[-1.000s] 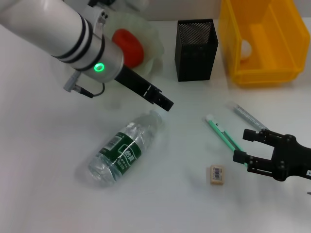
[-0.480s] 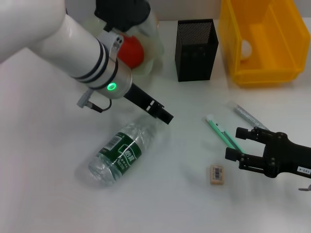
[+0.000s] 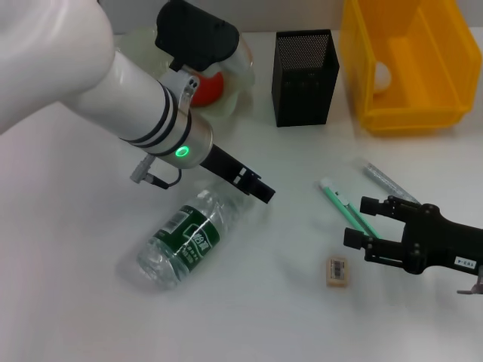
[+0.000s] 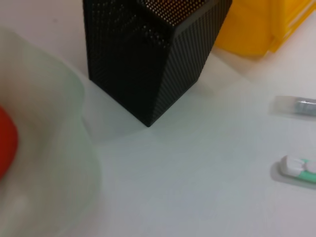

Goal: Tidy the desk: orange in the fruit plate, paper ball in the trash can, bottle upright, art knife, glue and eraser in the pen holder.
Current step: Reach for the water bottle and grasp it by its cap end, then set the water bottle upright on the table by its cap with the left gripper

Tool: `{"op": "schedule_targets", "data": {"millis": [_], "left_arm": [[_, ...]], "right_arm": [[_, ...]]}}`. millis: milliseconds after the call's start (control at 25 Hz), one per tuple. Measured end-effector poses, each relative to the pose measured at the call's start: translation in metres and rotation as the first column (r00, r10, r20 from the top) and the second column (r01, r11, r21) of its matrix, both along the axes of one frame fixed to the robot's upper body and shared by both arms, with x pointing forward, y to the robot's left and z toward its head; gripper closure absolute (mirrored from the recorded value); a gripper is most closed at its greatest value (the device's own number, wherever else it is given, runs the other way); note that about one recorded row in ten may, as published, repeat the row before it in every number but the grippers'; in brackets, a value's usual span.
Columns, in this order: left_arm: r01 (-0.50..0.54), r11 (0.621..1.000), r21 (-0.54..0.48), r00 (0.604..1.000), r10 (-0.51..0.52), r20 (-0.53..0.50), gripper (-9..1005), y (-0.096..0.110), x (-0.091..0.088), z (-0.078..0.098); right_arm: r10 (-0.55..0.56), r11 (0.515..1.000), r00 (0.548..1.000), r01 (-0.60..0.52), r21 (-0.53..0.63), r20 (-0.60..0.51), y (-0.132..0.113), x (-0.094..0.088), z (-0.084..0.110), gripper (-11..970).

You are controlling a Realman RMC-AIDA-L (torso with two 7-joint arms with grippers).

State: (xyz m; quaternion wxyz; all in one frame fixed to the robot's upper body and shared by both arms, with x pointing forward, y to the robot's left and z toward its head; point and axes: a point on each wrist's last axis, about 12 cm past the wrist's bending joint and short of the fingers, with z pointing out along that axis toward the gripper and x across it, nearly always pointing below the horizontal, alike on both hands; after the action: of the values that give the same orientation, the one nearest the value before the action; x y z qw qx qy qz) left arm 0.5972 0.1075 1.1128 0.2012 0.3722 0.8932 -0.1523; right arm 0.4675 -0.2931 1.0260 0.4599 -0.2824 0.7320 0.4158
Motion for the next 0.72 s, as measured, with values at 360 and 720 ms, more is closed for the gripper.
{"op": "schedule_targets", "data": {"millis": [360,720], "left_arm": [[0.018,1.0,0.009,1.0,-0.018,0.005,325,-0.002,-0.004,-0.003],[0.097,0.995,0.024,0.994,-0.098,0.049,519,-0.009,-0.013,-0.002]], "right_arm": [[0.004,1.0,1.0,-0.004,0.009,-0.008,0.003,-0.001,-0.001,186],[0.001,1.0,1.0,-0.001,0.01,-0.013,0.003,-0.002,-0.002,186]]}}
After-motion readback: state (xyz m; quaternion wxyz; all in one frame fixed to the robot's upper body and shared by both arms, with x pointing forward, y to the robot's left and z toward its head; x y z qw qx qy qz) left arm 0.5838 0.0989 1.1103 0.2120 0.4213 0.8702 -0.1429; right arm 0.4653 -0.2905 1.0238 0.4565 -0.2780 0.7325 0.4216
